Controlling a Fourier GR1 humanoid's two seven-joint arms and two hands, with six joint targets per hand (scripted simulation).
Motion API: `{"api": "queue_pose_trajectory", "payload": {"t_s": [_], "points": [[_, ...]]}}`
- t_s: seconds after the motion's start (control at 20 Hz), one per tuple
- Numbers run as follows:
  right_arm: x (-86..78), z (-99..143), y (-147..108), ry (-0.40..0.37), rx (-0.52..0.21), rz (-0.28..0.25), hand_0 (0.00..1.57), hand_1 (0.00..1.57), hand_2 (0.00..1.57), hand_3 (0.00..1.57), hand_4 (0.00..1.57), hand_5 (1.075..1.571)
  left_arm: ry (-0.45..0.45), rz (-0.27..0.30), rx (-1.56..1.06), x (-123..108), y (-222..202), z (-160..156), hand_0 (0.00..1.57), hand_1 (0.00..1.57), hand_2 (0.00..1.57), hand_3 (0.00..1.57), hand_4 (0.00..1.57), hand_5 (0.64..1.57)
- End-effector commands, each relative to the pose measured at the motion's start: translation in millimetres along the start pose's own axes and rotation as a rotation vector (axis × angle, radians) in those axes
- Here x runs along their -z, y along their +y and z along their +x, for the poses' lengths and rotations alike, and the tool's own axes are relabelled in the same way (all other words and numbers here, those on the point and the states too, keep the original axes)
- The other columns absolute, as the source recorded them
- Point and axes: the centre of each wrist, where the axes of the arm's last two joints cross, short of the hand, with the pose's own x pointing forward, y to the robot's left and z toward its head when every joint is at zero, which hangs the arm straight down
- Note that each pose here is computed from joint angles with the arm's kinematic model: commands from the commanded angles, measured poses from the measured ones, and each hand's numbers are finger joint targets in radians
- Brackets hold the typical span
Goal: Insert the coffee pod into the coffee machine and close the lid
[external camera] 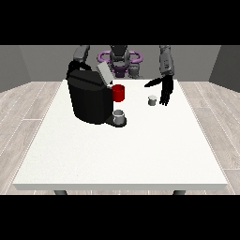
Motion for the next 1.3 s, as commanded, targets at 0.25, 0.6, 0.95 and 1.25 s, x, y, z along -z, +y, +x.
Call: {"api": "queue_pose_trajectory", "payload": {"t_s": [0.25,0.6,0.95,1.25], "points": [[11.7,2.2,-6.7,0.019,-0.010,0.008,0.00,0.00,0.00,0.00,0.43,1.571,0.066,0.001,0.119,6.5,-9.6,-16.4,0.62,0.62,0.74,0.48,0.00,1.571],[-0.6,-17.7,-1.0,0.043,-0.001,0.009,0.00,0.00,0.00,0.00,0.43,1.571,0.072,-0.001,0.283,8.9,6.9,-18.7,0.55,0.55,0.70,0.45,0.00,1.571],[4.6,-0.8,9.1,-0.017,0.004,0.026,0.00,0.00,0.00,0.00,0.52,1.571,-0.007,0.118,0.330,12.9,15.2,-24.4,0.69,0.69,0.85,0.65,0.29,1.571],[8.7,-7.2,7.9,0.003,0.019,-0.001,0.00,0.00,0.00,0.00,0.51,1.571,-0.030,0.122,0.383,21.0,-7.5,-16.9,0.97,0.97,1.09,0.86,0.32,1.571]]}}
